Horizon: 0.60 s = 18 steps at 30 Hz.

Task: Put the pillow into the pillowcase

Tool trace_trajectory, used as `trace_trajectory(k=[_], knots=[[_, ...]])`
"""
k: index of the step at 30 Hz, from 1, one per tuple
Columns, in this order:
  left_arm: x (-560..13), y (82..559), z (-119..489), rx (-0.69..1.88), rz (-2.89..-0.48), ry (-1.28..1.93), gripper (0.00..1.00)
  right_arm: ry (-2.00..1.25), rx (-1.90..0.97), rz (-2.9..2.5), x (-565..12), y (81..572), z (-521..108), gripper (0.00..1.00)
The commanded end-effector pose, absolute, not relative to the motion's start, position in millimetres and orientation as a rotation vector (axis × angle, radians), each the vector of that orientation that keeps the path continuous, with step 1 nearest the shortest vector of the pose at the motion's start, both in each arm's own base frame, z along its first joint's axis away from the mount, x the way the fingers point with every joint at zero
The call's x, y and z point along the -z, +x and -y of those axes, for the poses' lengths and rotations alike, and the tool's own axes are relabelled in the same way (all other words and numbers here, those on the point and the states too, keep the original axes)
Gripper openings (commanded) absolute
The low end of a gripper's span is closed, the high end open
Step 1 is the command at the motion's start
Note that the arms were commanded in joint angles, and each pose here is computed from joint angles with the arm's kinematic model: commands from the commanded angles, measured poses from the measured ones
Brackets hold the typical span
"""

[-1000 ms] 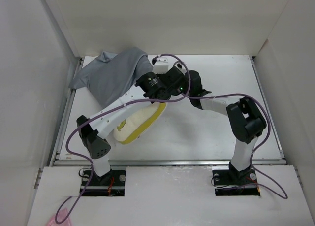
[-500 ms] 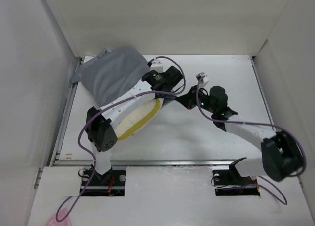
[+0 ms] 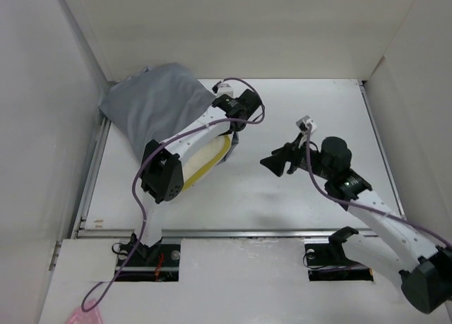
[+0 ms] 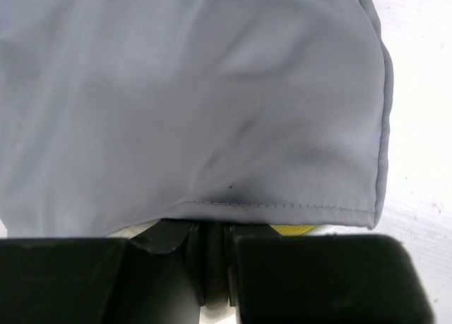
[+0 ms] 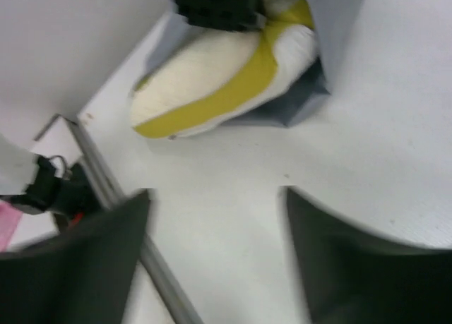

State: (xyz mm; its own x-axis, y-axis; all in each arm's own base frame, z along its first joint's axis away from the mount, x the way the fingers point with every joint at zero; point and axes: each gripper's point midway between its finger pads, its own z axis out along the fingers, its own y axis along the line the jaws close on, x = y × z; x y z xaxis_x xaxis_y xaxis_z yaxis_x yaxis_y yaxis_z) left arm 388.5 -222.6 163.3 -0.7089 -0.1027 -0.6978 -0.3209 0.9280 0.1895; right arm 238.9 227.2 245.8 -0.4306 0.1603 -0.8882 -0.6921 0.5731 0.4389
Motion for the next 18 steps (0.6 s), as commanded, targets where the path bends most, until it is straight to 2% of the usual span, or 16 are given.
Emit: trace_trajectory(k=[1,3,5,9,10,11,18], knots=[[-212.1,371.4,223.7,-0.303,-2.268,-0.289,0.00,-0.395,-0.903,-1.936,-199.2,265.9,-225.8,1.00],[-212.5,361.3,219.7,-0.295,-2.269,-0.303,0.00,-0.374,-0.825,-1.905,-197.8,296.0,-228.1,1.00],[-230.3,358.3,214.8,-0.255,-2.234,-0.326,0.00,-0.381,-0.775,-1.957,-171.7,322.6,-236.3,1.00],[-246.6,355.9,212.0,-0.214,-2.208,-0.334,0.00,-0.428,-0.779,-1.874,-170.0,366.6,-270.3,1.00],[-246.7,355.8,211.7,-0.219,-2.210,-0.324,0.00,-0.436,-0.799,-1.809,-186.0,379.6,-280.1,1.00],[-249.6,356.6,212.5,-0.210,-2.205,-0.328,0.00,-0.437,-0.796,-1.832,-170.2,389.6,-285.8,1.00],[-256.4,356.9,212.8,-0.211,-2.206,-0.319,0.00,-0.549,-0.972,-1.673,-195.0,396.2,-334.2,1.00]])
